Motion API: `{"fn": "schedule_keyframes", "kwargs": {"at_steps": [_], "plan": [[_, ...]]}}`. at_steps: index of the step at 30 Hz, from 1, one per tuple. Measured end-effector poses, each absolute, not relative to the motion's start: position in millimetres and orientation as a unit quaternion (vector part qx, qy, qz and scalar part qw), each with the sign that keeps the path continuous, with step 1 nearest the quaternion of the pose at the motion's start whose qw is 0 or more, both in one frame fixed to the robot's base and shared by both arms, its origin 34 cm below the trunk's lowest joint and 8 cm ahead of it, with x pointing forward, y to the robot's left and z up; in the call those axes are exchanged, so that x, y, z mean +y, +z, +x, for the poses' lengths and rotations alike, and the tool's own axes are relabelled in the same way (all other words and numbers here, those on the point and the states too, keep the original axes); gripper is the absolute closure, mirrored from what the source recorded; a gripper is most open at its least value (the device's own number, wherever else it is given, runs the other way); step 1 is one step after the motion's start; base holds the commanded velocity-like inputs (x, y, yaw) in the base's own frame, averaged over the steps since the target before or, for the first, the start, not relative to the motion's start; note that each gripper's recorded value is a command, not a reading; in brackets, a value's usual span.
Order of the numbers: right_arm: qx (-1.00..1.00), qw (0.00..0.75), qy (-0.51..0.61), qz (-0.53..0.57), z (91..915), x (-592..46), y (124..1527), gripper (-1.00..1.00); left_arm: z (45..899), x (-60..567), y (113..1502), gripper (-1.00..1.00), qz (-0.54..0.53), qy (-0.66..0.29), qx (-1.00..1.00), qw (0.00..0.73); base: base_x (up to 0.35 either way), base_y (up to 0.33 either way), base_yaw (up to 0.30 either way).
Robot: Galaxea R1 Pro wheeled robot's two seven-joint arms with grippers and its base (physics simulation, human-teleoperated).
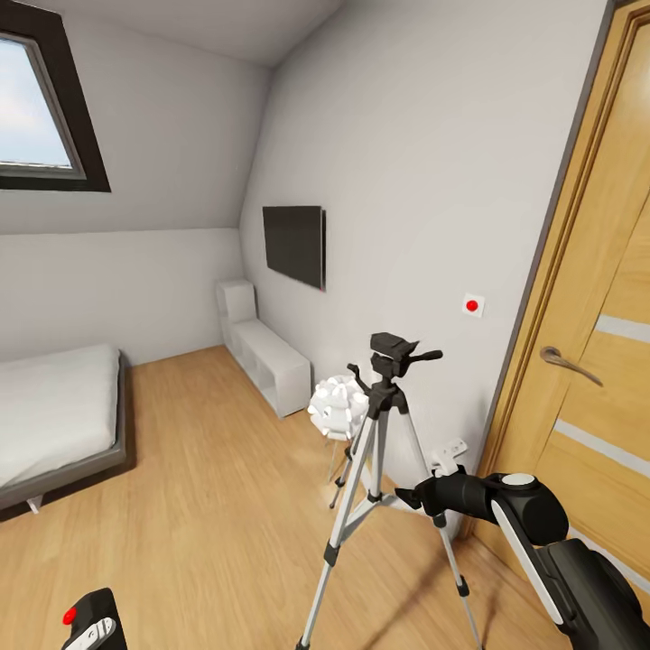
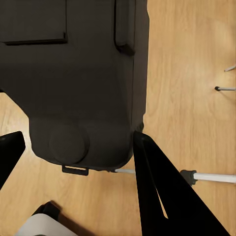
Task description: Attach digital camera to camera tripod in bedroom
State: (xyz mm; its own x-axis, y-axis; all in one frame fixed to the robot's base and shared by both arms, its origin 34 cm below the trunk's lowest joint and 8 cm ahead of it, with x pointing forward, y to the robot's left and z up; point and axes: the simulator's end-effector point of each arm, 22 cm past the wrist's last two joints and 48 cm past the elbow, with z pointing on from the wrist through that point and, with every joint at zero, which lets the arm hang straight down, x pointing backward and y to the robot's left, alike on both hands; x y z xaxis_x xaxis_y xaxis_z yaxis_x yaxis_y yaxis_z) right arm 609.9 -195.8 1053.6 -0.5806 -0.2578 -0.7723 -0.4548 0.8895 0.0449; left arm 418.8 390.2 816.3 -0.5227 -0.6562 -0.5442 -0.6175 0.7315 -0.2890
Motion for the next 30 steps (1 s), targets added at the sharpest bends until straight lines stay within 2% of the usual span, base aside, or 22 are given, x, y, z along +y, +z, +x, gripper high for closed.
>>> {"fn": "schedule_keyframes", "kwargs": {"at_steps": [7,17,30], "plan": [[0.881,0.411,0.119,-0.202,610.0,-196.2,1053.8,-1.0,418.7,390.5,816.4,1.0,-0.365,-0.03,0.872,0.325,0.002,-0.157,0.062],[0.88,0.413,0.119,-0.202,609.8,-196.1,1055.6,-1.0,419.1,390.6,817.4,1.0,-0.365,-0.03,0.872,0.326,0.024,-0.272,0.219],[0.879,0.415,0.118,-0.203,609.6,-196.2,1058.1,-1.0,420.3,390.4,819.1,1.0,-0.365,-0.031,0.871,0.328,0.009,-0.048,0.256]]}}
